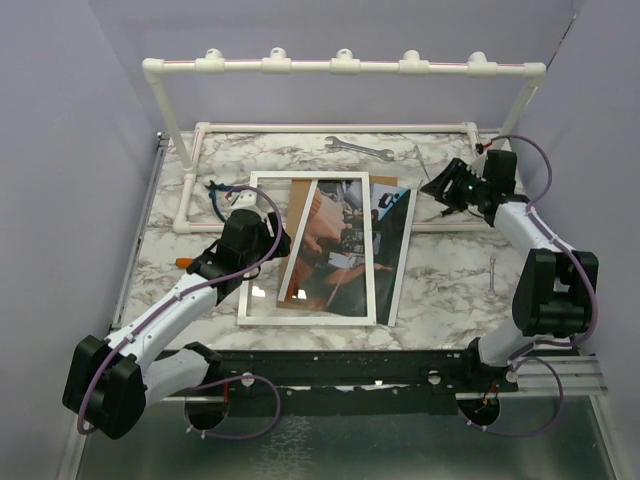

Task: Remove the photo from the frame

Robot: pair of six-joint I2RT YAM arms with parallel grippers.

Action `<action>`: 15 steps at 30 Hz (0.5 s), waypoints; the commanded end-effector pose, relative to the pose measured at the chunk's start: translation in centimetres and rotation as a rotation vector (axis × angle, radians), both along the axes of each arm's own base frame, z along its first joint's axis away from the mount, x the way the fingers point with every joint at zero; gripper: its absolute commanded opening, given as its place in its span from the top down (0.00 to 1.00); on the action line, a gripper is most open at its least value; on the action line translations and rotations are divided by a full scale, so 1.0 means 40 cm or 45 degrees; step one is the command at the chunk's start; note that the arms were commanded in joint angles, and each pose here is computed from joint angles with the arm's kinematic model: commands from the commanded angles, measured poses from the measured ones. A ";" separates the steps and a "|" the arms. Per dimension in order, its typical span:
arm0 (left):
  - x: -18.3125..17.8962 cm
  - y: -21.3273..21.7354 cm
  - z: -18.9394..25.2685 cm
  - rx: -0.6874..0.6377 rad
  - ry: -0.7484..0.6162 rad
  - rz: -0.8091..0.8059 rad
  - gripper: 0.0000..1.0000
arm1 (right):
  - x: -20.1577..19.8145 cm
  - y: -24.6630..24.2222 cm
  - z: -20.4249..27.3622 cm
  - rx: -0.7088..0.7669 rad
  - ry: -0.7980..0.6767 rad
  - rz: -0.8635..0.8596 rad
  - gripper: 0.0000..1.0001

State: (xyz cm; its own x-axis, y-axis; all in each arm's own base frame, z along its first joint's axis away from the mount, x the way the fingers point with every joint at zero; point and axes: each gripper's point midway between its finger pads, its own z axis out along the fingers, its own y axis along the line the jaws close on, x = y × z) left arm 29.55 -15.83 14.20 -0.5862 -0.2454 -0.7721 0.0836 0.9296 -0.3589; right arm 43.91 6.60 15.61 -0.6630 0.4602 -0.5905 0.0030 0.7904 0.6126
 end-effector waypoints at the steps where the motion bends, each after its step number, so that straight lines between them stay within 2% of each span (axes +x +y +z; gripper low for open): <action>1: -0.005 0.000 0.007 -0.019 -0.003 -0.010 0.30 | -0.054 0.015 -0.050 0.060 0.005 0.005 0.37; 5: -0.010 -0.007 0.000 -0.038 0.004 -0.020 0.30 | -0.069 0.051 -0.103 0.175 0.008 0.064 0.28; 9: -0.014 -0.009 -0.004 -0.046 0.006 -0.028 0.30 | -0.093 0.085 -0.155 0.303 0.050 0.115 0.31; 15: -0.016 -0.011 -0.008 -0.063 0.006 -0.025 0.30 | -0.139 0.105 -0.224 0.373 0.116 0.144 0.31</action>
